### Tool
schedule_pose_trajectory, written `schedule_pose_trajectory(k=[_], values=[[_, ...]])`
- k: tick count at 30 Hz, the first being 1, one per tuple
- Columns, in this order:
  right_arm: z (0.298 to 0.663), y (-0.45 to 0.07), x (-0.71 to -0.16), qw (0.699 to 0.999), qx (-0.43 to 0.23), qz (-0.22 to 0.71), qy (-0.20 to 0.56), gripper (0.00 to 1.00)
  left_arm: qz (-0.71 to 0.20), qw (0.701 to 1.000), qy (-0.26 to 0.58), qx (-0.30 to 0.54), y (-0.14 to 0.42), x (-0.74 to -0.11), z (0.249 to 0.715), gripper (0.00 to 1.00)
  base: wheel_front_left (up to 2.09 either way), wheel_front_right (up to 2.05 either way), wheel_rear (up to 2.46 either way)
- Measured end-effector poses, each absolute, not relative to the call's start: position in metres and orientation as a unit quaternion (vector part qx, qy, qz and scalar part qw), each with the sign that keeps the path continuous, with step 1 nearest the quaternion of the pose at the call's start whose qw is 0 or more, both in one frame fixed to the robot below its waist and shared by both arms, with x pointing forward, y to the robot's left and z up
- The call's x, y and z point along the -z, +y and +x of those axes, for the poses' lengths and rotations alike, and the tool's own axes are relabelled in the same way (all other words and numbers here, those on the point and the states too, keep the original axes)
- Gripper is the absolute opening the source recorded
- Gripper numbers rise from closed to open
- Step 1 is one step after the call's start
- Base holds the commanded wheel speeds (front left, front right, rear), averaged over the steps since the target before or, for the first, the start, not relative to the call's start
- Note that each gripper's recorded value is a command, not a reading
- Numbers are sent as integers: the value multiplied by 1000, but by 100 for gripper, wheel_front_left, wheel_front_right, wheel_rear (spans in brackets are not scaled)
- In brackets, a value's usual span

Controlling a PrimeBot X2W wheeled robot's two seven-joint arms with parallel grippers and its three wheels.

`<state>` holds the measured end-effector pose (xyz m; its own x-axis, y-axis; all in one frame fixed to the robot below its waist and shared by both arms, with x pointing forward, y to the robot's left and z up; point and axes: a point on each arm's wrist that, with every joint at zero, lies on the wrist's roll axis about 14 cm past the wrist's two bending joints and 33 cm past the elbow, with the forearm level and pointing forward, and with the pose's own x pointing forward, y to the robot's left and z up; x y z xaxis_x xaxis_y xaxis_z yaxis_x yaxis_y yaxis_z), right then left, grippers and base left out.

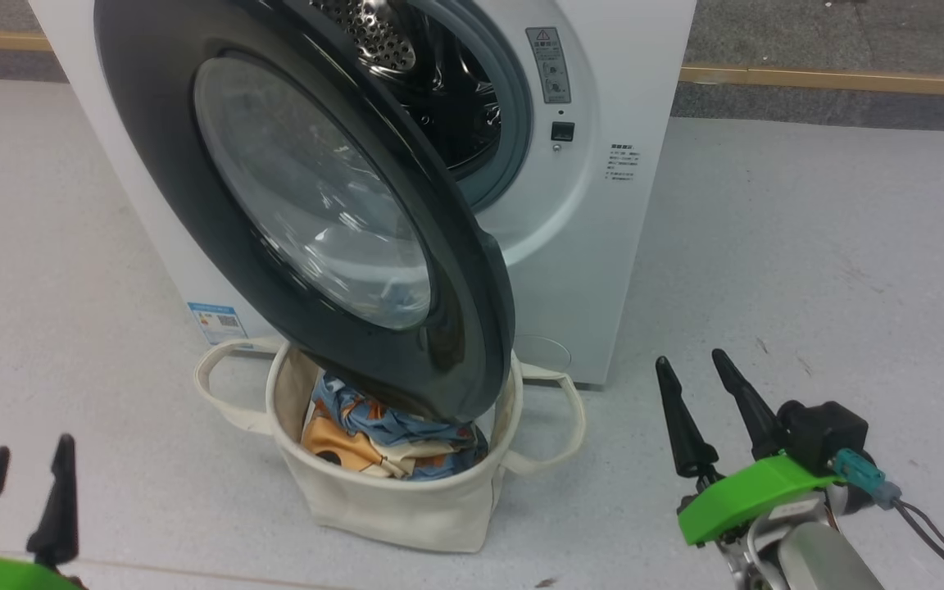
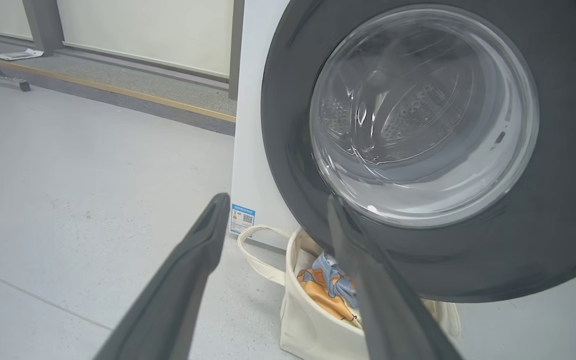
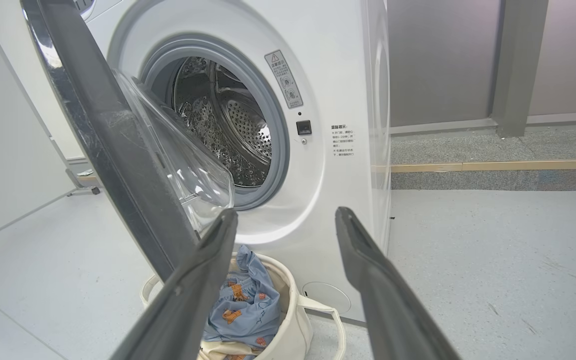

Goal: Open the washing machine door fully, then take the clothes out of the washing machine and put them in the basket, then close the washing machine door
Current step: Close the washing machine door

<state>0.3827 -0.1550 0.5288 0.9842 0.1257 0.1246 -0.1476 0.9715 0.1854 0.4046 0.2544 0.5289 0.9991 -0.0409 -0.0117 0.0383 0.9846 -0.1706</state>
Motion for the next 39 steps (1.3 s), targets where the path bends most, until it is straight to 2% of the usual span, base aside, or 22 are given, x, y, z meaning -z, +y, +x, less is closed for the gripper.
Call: schedule_pose_trajectory(k=[12,24,39], values=[[379,-156,-524,991,-66,101,-51,100,-117,992,-33,13,242,-539,392,100,0,0,0],[380,-153,-525,991,-70,101,-51,100,-125,991,-34,11,238,-534,386,100,0,0,0],[380,-153,-525,991,-70,100,-51,100,-79,997,-16,18,234,-520,385,100,0,0,0]])
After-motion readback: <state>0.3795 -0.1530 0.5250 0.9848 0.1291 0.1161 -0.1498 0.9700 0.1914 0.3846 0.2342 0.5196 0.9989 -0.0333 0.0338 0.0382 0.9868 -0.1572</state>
